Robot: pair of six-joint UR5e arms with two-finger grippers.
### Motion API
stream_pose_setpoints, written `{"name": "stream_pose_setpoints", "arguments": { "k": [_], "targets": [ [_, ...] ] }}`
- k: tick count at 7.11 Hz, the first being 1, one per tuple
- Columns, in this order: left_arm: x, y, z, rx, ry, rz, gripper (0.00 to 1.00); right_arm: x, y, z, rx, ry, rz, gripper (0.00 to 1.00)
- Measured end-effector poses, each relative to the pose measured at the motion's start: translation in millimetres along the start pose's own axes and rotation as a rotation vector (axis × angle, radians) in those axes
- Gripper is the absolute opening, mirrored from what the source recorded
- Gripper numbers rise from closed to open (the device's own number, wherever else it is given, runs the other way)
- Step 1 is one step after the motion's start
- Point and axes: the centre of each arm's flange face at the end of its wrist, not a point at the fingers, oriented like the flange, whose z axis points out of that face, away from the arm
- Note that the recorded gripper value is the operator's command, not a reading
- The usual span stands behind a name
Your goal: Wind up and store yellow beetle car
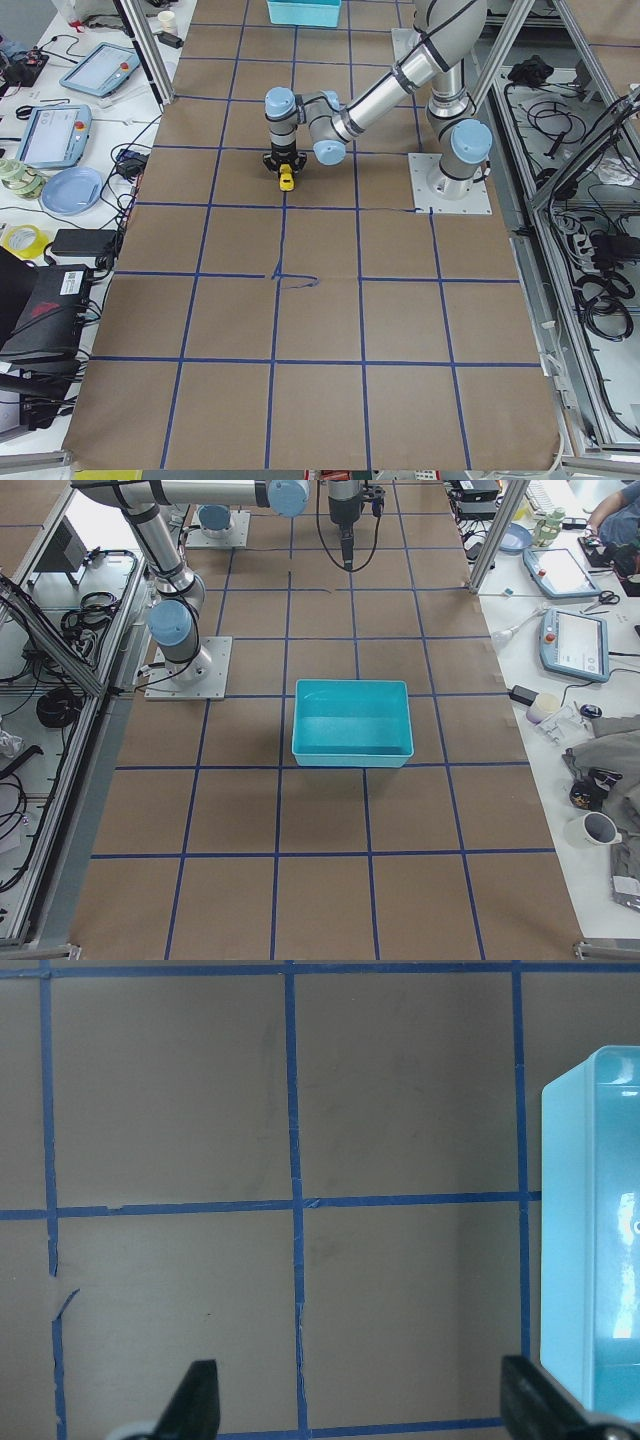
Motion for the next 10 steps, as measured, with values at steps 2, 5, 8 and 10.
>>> {"name": "stream_pose_setpoints", "arguments": {
  "k": [2, 5, 8, 10],
  "targets": [
    [-1, 19, -1, -0.003, -0.003, -0.017, 0.01, 0, 0, 0, 0.000, 0.000, 0.000, 1.00],
    [2, 54, 2, -0.004, -0.002, -0.018, 0.01, 1, 0, 2, -0.005, 0.015, -0.001, 1.00],
    [2, 67, 3, -0.008, -0.008, -0.019, 0.95, 4, 4, 10, -0.019, 0.044, -0.006, 1.00],
    [2, 69, 3, -0.016, -0.008, -0.028, 1.00, 3, 5, 3, -0.016, 0.035, -0.008, 1.00]
  ]
}}
